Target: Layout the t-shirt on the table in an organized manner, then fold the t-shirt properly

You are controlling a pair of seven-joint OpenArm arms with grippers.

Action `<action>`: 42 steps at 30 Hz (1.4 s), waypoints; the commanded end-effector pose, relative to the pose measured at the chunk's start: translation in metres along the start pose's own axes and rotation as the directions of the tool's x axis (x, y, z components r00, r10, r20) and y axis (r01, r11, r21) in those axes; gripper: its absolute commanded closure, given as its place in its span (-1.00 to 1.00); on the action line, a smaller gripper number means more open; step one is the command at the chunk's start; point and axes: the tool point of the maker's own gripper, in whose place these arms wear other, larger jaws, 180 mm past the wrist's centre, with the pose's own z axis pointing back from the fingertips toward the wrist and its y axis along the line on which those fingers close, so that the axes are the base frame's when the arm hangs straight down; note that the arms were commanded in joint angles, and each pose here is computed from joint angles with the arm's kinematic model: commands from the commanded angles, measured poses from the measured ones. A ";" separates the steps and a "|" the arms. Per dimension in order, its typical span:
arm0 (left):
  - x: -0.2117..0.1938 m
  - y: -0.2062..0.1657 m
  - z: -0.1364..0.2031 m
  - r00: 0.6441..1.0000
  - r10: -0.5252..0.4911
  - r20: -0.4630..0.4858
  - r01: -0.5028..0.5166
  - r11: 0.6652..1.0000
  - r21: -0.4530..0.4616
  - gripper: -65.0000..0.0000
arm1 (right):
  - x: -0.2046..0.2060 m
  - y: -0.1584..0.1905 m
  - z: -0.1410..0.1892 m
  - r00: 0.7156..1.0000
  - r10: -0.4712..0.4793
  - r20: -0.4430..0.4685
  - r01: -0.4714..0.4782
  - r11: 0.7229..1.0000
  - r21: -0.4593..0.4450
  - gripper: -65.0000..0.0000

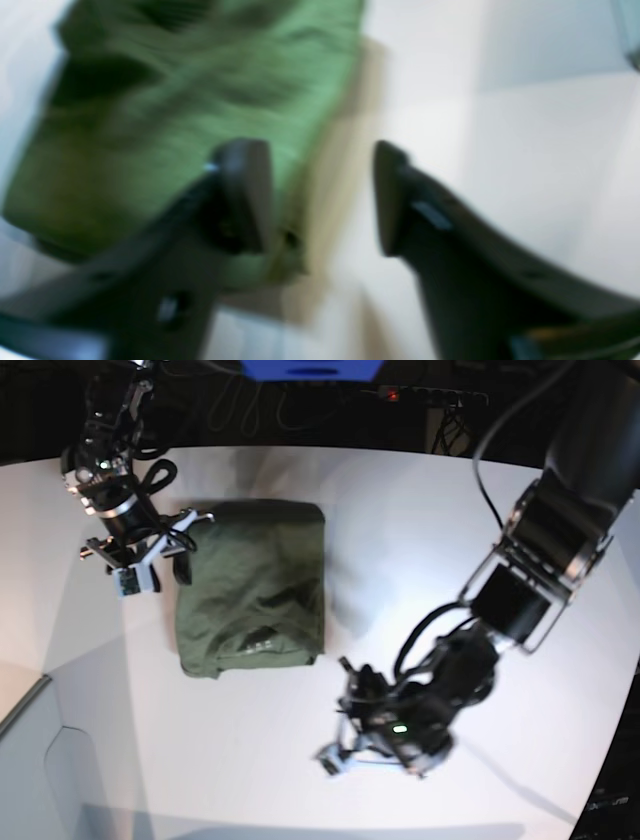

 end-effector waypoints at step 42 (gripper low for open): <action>-0.376 -0.184 0.162 0.360 0.925 -0.120 -0.868 0.379 0.321 0.57 | -0.130 0.010 0.111 0.949 -0.046 -0.311 0.038 0.999 -0.030 1.00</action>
